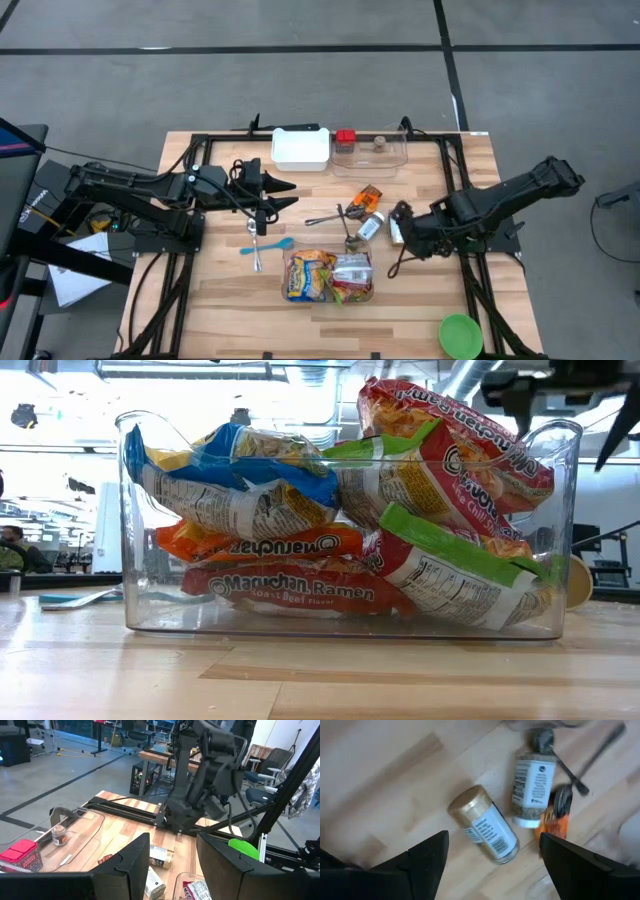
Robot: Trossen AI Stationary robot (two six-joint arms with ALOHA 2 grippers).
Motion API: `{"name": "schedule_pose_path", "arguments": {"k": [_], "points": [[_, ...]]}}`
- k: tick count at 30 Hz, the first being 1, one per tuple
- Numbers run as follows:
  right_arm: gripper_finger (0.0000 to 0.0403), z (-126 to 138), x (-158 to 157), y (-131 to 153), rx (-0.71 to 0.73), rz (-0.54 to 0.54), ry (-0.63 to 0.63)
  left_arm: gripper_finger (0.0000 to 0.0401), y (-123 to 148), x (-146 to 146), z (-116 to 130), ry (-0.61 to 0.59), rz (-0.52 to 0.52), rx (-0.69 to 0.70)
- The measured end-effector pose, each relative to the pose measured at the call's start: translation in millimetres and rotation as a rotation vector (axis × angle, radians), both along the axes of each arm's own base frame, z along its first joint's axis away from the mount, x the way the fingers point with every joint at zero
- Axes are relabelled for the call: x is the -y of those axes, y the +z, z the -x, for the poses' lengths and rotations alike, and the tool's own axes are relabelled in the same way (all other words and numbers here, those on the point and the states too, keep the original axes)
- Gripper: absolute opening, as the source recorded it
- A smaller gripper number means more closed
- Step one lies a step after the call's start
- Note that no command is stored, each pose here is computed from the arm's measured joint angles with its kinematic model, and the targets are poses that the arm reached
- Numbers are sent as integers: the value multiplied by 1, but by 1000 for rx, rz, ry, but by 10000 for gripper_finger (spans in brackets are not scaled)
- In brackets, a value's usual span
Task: Pick & Place Food Item
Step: Put the gold seasoning into the top transparent bin
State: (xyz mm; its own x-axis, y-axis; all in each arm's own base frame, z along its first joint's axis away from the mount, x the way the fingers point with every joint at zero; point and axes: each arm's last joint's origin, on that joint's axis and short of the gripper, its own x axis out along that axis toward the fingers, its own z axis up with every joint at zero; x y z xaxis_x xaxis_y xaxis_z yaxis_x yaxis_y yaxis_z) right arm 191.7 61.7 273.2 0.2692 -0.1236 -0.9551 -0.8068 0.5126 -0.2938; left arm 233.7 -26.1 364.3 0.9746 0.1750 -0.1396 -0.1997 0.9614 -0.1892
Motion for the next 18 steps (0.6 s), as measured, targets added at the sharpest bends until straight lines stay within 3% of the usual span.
{"name": "schedule_pose_path", "arguments": {"k": [12,18], "points": [[306,-13,1,-38,97,-27,7,159,0,0,0,10,2,1],[307,-4,10,-67,14,21,48,159,0,0,0,11,6,5]]}}
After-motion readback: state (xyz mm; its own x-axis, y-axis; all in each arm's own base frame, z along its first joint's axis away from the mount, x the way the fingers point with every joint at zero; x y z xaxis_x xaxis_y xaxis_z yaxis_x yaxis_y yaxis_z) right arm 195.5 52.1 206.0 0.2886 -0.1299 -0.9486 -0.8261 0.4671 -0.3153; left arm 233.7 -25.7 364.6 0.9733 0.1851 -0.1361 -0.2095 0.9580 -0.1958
